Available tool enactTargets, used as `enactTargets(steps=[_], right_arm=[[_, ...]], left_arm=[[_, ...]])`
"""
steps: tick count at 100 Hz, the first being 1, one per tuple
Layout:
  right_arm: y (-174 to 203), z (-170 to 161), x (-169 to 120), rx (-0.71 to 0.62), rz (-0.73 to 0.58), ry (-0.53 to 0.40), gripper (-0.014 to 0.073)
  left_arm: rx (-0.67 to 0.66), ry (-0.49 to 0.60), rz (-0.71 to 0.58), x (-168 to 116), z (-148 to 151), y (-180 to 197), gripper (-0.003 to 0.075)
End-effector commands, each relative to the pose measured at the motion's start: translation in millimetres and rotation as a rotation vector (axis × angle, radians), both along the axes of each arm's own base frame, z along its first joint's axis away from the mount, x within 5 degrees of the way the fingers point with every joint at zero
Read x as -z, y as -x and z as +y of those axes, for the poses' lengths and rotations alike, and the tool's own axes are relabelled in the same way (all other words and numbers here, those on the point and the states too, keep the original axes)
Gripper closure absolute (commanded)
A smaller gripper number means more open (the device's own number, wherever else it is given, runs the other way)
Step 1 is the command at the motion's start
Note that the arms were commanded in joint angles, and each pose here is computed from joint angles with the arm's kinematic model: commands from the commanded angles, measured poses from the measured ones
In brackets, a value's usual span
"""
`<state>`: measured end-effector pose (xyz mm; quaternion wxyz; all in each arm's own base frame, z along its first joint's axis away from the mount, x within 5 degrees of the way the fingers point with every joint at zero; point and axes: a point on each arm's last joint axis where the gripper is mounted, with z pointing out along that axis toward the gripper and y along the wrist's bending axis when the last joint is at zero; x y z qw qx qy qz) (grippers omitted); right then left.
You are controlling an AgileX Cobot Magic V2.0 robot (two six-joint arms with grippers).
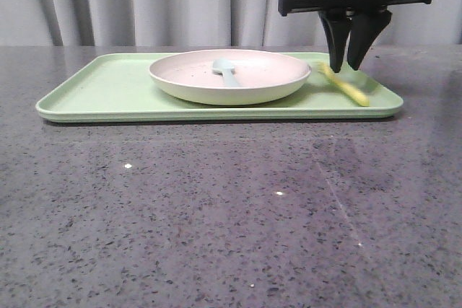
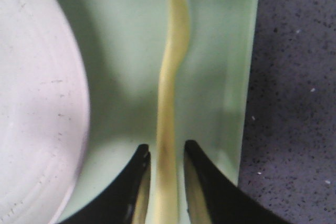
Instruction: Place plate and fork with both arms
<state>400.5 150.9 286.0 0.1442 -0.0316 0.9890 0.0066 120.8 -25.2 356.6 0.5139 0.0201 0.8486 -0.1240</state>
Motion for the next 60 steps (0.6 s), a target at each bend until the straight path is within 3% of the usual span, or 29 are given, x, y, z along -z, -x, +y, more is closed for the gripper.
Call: enactTargets(steps=[1,35,60], right_arm=[[7,-5,-35,-0.006,-0.108,-0.033,0.0306],[10,-6,-39,-0.005,-0.109,-0.033,0.0344],[23,-11,-62,0.004,-0.142,-0.049,0.0344]], left_arm=[[-0.017,0.035,-0.089,-14,0,-2,0.0356],[-0.017,0.035,-0.089,-14,0,-2,0.0355],[-0.017,0.035,-0.089,-14,0,-2,0.0356]])
